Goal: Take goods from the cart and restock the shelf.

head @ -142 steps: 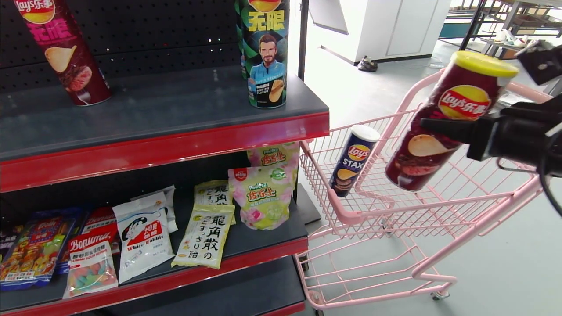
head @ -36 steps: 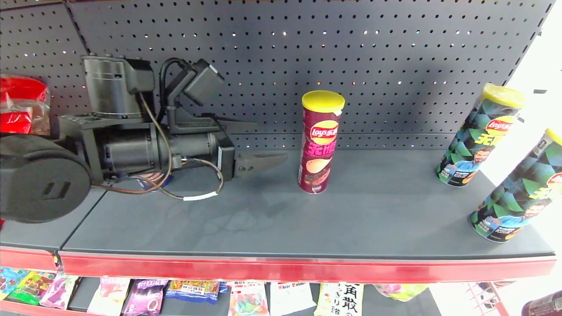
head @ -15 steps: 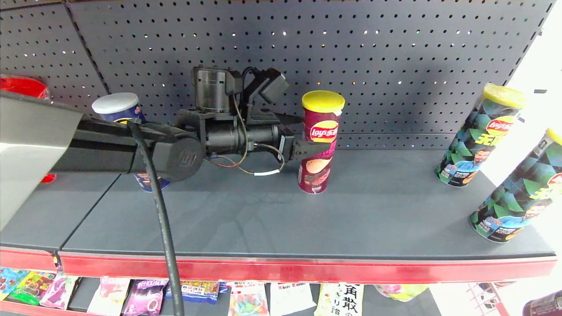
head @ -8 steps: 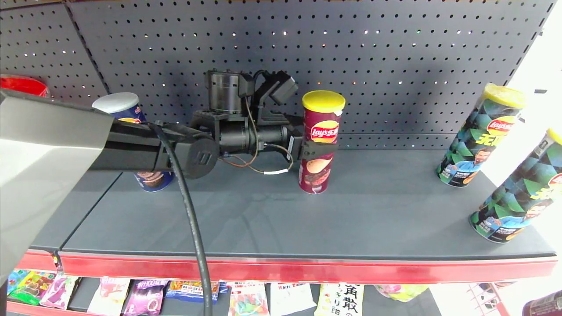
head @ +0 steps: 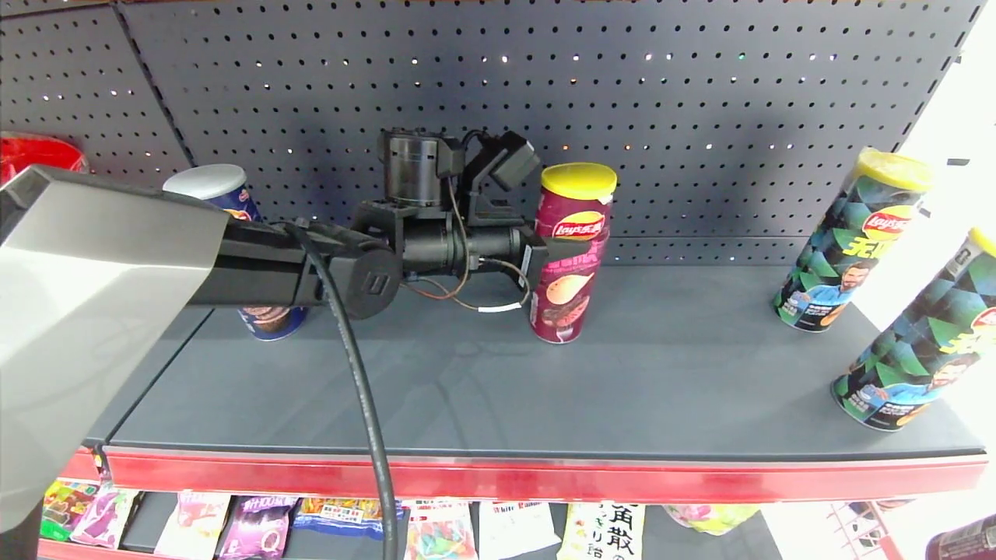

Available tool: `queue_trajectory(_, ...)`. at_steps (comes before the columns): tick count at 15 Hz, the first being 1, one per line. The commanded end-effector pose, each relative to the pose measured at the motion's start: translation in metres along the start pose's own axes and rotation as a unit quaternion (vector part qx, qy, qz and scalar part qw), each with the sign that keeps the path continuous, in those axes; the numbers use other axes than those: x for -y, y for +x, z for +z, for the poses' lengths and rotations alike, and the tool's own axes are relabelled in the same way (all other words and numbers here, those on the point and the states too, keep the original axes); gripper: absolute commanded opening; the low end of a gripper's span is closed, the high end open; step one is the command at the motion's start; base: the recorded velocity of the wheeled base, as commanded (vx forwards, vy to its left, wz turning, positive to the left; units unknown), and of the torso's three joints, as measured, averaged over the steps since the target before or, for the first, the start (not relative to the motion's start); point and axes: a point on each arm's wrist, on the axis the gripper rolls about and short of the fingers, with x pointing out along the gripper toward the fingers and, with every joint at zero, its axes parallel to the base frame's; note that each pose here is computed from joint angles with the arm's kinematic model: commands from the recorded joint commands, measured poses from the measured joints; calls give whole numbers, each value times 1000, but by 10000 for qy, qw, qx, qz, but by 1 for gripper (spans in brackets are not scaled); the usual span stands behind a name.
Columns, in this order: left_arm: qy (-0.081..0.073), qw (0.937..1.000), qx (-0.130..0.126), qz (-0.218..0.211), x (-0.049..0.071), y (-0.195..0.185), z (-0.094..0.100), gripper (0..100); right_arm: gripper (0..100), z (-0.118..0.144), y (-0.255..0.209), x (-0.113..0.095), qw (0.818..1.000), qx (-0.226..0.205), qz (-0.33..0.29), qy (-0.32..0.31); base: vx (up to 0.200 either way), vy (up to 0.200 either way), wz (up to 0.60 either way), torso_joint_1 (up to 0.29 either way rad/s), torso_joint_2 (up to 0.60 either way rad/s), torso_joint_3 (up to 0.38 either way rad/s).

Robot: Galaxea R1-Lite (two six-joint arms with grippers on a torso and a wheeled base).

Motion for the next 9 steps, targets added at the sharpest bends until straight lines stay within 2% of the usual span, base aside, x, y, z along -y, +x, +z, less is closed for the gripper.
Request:
queue_trajectory(1,12,10000,26,-45,3,1,2,0,0,0,0,0,10000,-8,7,-1,0,0,0,0,0,0)
queue_trajectory(4,29,10000,70,-47,9,-9,11,0,0,-1,0,0,10000,-31,1,43,0,0,0,0,0,0)
queue_trajectory(6,-174,9998,80,-93,21,-26,20,0,0,-1,1,0,10000,-47,-6,61,0,0,0,0,0,0)
queue_trajectory(8,-249,9995,12,-194,35,-45,22,0,0,-1,1,0,10000,-61,3,65,0,0,0,0,0,0)
queue_trajectory(9,-298,9990,-44,-332,46,-59,22,0,0,-1,2,0,10000,-61,11,64,0,0,0,0,0,0)
